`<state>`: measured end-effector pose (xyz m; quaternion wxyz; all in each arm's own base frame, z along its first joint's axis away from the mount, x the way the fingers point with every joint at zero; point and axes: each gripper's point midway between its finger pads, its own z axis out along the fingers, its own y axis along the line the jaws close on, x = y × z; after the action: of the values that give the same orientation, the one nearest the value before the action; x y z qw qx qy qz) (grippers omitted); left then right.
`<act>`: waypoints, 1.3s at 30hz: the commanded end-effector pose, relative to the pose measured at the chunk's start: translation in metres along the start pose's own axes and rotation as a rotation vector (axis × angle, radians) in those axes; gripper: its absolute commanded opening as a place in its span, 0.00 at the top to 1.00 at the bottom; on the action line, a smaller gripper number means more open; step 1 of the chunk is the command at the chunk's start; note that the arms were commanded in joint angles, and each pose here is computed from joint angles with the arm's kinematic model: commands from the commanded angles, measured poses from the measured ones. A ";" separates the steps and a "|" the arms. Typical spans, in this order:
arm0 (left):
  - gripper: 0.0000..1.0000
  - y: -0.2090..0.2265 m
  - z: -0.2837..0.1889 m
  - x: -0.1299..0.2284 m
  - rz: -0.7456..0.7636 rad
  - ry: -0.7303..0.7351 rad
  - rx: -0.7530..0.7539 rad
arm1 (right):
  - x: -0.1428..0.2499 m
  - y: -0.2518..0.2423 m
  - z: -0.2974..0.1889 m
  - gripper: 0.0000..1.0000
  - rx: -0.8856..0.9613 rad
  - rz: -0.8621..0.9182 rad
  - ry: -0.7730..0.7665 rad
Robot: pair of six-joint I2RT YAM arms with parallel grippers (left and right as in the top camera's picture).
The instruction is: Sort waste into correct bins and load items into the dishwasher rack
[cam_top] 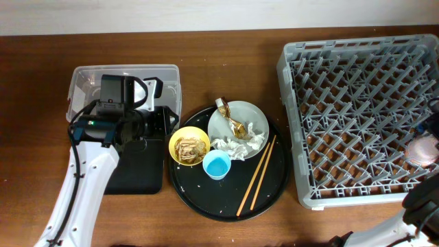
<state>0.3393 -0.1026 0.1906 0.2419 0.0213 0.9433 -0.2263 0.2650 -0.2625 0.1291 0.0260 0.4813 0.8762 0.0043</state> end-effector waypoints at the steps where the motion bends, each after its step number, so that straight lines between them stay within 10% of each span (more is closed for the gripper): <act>1: 0.64 -0.001 -0.005 -0.003 0.026 -0.020 -0.005 | -0.001 -0.002 0.001 0.00 0.009 0.008 0.002; 15: 0.64 -0.001 -0.005 -0.003 0.026 -0.019 -0.005 | 0.037 0.063 -0.069 0.16 -0.326 -0.184 -0.066; 19: 0.64 -0.001 -0.005 -0.003 0.026 -0.019 -0.005 | 0.094 0.115 -0.106 0.67 -0.308 -0.461 -0.121; 23: 0.64 -0.001 -0.005 -0.003 0.026 -0.019 -0.005 | 0.134 0.138 -0.104 0.96 -0.242 -0.600 -0.072; 39: 0.64 0.000 -0.005 -0.002 0.024 -0.016 -0.006 | 0.195 0.157 -0.111 0.96 -0.388 -0.730 0.120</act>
<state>0.3396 -0.1015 0.1901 0.2423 0.0204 0.9440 -0.2229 0.2870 -0.0189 0.2337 0.0586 0.1504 0.9709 0.1768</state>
